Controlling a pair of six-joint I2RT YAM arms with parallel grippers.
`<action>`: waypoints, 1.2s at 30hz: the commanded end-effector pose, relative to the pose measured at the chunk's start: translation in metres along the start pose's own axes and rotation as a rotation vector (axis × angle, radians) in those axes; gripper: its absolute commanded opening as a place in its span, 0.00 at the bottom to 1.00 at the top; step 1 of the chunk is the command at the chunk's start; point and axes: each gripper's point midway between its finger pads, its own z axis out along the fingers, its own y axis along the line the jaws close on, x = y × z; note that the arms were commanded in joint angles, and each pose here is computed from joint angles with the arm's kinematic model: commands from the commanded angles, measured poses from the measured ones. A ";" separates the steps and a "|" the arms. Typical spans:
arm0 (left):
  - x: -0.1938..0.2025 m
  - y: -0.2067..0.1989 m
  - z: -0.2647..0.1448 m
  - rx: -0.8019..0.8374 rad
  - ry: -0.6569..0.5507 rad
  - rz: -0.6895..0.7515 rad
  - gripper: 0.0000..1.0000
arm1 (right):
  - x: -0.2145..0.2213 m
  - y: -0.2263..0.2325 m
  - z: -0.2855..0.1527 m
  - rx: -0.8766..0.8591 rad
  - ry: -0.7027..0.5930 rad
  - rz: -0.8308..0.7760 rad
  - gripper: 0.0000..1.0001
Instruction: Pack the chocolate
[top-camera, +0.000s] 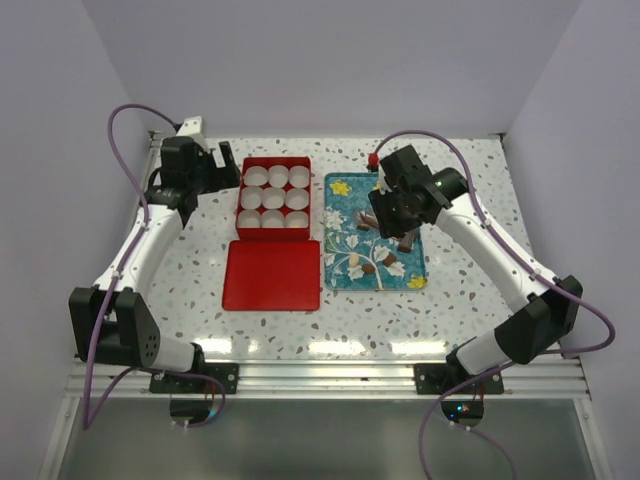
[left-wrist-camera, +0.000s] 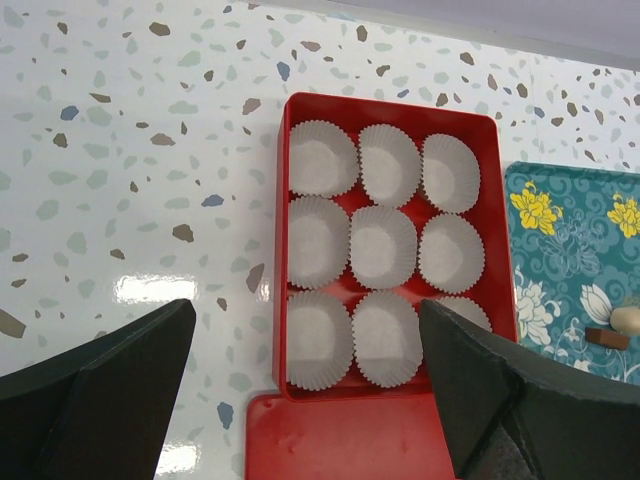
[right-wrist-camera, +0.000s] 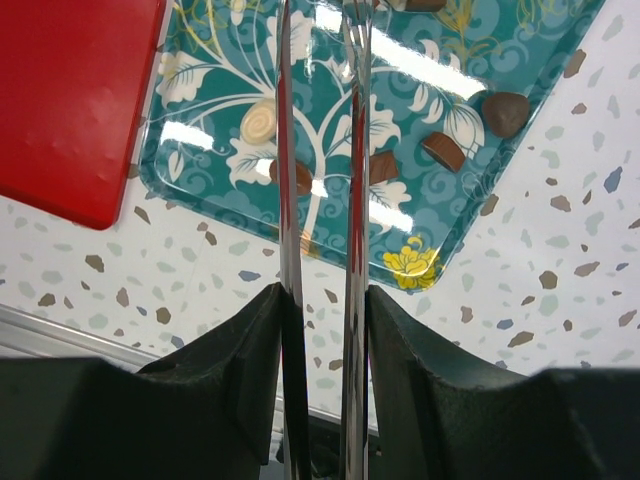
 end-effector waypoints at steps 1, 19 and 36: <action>-0.027 -0.012 -0.018 0.030 -0.090 0.002 1.00 | -0.002 -0.010 -0.017 0.018 -0.067 0.024 0.41; -0.016 -0.008 -0.032 0.020 -0.070 0.004 1.00 | 0.019 -0.045 -0.010 0.083 -0.039 0.061 0.41; 0.007 -0.011 -0.023 0.046 -0.028 -0.009 1.00 | 0.069 -0.066 -0.018 0.188 0.099 0.117 0.41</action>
